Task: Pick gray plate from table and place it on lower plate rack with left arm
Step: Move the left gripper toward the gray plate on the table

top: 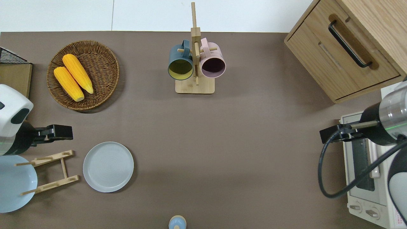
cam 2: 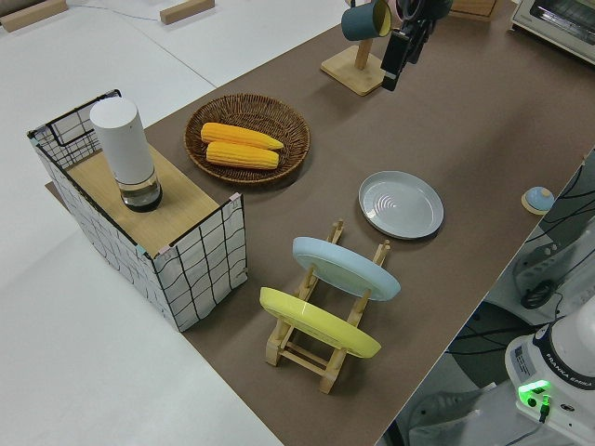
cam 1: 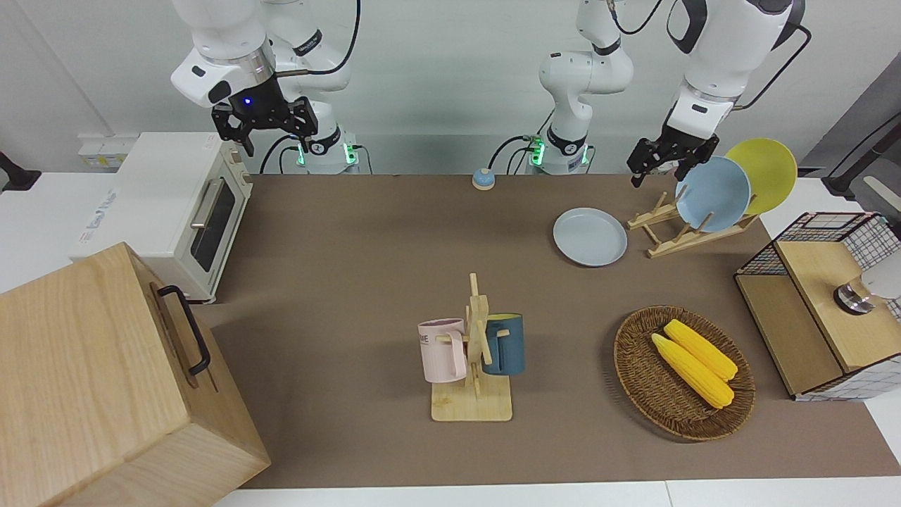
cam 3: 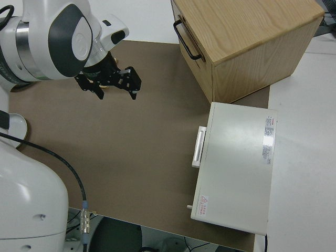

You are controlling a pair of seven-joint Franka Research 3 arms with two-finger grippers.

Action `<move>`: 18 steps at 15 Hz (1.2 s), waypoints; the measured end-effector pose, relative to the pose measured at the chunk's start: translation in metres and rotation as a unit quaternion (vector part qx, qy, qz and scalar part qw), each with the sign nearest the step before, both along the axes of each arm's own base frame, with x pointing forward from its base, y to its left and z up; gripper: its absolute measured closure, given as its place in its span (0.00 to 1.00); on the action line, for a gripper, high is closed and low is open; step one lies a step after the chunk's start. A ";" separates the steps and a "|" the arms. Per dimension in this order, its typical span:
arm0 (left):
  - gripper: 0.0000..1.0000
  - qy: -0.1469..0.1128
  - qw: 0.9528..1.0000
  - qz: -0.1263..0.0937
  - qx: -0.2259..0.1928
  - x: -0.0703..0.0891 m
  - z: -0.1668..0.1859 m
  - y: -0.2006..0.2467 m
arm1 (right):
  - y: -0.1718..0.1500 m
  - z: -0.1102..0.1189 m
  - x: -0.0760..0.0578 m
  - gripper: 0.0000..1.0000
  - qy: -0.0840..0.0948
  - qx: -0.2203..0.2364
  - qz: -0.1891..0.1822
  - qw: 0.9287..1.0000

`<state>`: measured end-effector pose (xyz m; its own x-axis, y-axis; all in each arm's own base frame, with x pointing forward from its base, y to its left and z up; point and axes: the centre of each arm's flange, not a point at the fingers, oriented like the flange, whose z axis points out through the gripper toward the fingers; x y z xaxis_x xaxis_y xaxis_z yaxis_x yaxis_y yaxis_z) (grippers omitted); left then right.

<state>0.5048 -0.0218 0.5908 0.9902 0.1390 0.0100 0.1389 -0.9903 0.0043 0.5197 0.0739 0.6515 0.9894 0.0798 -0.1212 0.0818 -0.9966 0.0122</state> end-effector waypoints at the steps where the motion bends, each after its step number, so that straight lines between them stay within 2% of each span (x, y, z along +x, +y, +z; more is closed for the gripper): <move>1: 0.00 0.000 1.000 0.000 0.000 0.000 0.000 0.000 | 0.000 0.000 0.000 0.01 0.000 0.000 0.000 1.000; 6: 0.00 0.009 1.000 0.013 0.001 0.002 -0.006 0.000 | 0.000 0.000 0.000 0.01 0.000 0.000 0.000 1.000; 18: 0.00 0.009 1.000 0.015 0.001 0.002 -0.007 0.000 | 0.000 0.000 0.000 0.01 0.000 0.000 0.000 1.000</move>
<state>0.5069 -0.0220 0.5841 0.9856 0.1687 -0.0082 0.1688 -0.9857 0.0001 0.5197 0.0739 0.6515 0.9894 0.0798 -0.1212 0.0818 -0.9966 0.0122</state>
